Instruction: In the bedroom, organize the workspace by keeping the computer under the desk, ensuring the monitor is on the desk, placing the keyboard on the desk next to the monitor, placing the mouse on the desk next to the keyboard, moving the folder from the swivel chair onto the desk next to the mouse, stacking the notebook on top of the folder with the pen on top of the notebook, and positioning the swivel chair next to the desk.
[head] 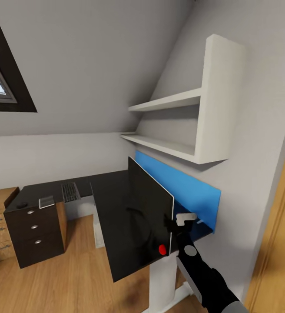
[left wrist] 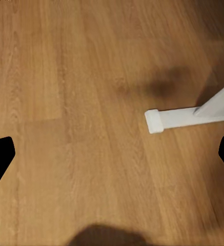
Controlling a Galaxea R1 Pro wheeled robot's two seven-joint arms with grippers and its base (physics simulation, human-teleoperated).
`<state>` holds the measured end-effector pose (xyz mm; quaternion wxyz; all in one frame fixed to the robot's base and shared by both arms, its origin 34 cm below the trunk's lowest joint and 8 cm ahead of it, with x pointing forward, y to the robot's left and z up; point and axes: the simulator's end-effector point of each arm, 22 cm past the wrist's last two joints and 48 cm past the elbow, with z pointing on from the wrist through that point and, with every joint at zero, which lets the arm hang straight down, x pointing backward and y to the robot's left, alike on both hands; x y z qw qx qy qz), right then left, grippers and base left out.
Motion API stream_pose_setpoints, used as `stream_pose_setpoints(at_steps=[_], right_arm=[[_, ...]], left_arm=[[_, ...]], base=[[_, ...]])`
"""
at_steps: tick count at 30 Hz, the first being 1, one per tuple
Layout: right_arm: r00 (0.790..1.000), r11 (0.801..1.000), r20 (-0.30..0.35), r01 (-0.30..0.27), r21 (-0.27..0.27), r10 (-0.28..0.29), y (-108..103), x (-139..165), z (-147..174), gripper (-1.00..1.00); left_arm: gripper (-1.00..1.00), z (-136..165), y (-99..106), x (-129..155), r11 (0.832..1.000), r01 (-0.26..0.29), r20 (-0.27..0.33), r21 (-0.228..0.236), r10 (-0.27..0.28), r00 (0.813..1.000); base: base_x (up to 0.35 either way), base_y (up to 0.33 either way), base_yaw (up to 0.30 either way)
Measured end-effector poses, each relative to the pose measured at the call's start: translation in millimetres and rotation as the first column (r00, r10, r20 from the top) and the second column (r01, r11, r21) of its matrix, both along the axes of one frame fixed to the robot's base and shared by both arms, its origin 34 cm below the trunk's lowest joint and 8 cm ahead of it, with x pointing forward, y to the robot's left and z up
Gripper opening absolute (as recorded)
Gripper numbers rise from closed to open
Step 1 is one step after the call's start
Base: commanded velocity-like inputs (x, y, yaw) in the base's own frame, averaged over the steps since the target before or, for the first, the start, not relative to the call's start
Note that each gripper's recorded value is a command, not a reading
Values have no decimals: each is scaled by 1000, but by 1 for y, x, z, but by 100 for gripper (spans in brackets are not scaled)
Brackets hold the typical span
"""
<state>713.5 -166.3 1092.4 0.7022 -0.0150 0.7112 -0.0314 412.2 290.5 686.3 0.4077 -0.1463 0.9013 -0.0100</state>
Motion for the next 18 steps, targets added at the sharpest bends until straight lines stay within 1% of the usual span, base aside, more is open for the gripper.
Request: stream_pose_setpoints(at_steps=[18], right_arm=[[1000,1000,8,1,-2,-1,0,-2,6,100]], left_arm=[[100,4,0,4,1000,0,15,0,0,1000]], base=[[0,0,-126]])
